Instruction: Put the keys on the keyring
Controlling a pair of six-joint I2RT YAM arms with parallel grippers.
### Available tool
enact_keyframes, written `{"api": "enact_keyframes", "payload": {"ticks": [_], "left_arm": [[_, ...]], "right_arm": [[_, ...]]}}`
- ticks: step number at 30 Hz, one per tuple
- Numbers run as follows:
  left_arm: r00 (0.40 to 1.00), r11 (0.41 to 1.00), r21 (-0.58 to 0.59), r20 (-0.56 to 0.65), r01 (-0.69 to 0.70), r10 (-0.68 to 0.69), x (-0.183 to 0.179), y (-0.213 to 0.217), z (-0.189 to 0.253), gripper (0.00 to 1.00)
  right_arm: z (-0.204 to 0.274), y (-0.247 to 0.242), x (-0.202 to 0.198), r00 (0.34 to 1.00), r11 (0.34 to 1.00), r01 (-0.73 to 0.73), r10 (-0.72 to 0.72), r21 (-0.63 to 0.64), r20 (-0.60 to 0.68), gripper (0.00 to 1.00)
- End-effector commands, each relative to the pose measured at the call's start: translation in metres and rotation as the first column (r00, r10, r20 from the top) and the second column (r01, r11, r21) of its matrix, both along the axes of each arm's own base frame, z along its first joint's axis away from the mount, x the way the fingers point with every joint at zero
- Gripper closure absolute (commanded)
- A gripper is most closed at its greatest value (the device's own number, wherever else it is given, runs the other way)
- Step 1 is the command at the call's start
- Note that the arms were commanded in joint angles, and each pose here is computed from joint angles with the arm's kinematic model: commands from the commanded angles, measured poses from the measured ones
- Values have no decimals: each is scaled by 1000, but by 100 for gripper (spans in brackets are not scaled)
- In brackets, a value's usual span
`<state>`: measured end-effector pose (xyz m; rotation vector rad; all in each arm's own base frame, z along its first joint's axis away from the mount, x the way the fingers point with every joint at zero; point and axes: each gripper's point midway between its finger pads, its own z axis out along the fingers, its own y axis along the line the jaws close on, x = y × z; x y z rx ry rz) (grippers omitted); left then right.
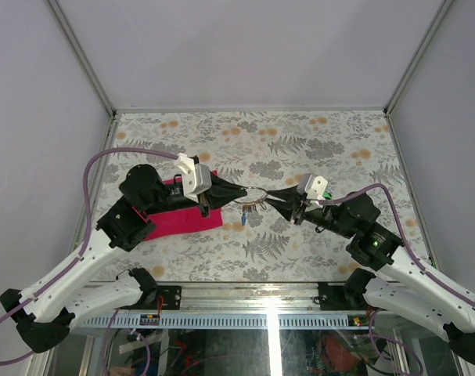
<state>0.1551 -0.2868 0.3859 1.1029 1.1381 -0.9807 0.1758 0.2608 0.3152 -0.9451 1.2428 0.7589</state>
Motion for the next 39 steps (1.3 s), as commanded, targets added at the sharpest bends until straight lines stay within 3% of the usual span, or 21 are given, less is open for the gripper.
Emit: {"api": "enact_keyframes", "payload": {"ticks": [1, 39], "left_arm": [[999, 997, -78, 38, 2, 1, 0, -1, 24, 100], [996, 990, -110, 9, -84, 86, 14, 3, 29, 100]], "right_arm": [[23, 2, 8, 999, 996, 26, -29, 82, 41, 71], [-8, 8, -6, 999, 998, -54, 54, 23, 8, 63]]}}
